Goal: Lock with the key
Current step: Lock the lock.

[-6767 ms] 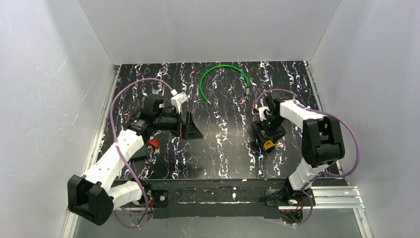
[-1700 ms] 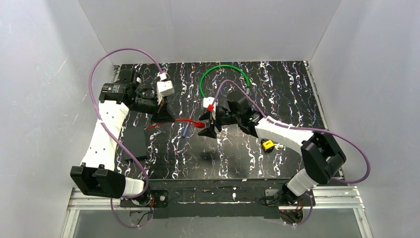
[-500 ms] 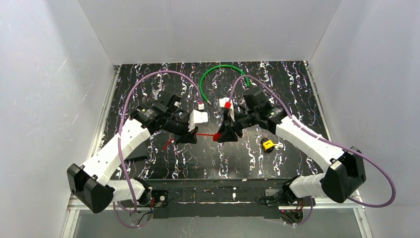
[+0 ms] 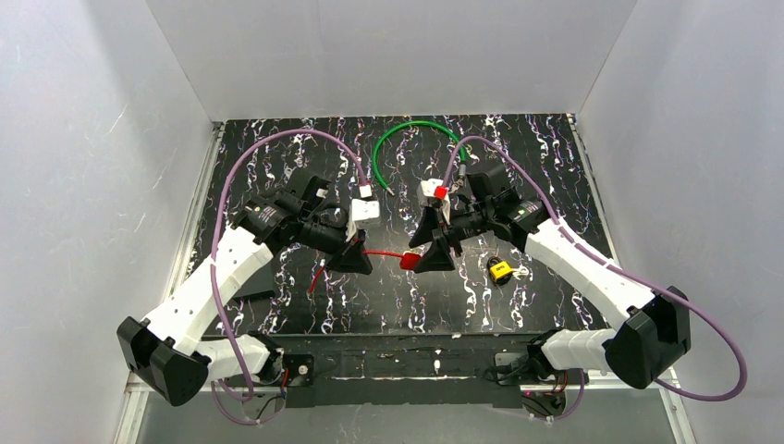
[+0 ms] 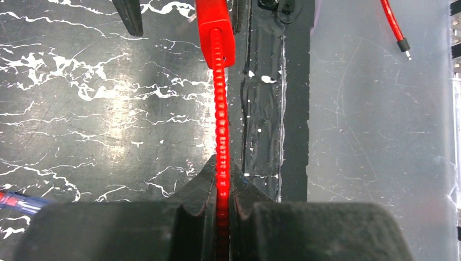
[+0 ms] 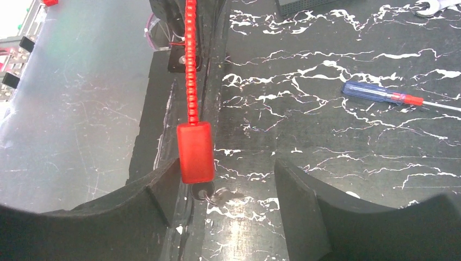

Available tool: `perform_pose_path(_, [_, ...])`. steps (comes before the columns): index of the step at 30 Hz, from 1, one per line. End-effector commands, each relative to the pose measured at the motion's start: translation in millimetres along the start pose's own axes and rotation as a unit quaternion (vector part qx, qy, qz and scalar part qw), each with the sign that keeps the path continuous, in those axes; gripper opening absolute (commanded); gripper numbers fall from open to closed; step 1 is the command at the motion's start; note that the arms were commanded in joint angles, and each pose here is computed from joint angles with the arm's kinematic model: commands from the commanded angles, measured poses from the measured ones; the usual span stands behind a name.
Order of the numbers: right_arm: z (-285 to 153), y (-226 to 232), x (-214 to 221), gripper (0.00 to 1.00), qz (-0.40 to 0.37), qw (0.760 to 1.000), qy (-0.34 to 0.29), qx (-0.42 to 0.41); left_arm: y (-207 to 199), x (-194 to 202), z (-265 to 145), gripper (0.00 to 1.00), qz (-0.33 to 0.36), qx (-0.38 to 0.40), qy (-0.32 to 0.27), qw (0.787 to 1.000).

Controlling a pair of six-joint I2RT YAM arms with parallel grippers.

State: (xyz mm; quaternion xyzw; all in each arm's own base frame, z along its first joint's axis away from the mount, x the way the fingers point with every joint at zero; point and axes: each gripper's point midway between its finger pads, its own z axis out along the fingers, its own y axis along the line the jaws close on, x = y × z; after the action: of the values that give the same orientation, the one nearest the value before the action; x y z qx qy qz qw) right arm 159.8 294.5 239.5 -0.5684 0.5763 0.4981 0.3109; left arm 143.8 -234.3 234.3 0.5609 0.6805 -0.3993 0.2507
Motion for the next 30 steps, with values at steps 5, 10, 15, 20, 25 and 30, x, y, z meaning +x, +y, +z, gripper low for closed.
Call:
perform_pose_path(5, [-2,17,-24,0.72,-0.036,0.998,-0.023,-0.036,-13,-24,-6,0.00,0.005,0.029,-0.044,0.999])
perform_pose_path(10, [1,22,-20,0.71,-0.034,0.998,-0.018,-0.046,-8,-25,-3,0.00,0.000,0.022,-0.046,0.999])
perform_pose_path(15, [4,23,-22,0.64,-0.036,0.998,-0.017,-0.049,-5,-24,-1,0.00,-0.004,0.022,-0.043,0.999])
perform_pose_path(20, [4,24,-20,0.44,-0.034,0.998,-0.013,-0.050,-1,-25,-1,0.00,-0.002,0.016,-0.040,0.999])
perform_pose_path(25, [4,23,-17,0.15,-0.031,0.998,-0.009,-0.045,1,-24,0,0.00,-0.007,0.013,-0.037,0.999])
perform_pose_path(30, [2,16,-13,0.01,-0.017,1.000,-0.002,-0.022,6,-23,-8,0.22,-0.020,-0.007,-0.035,0.999])
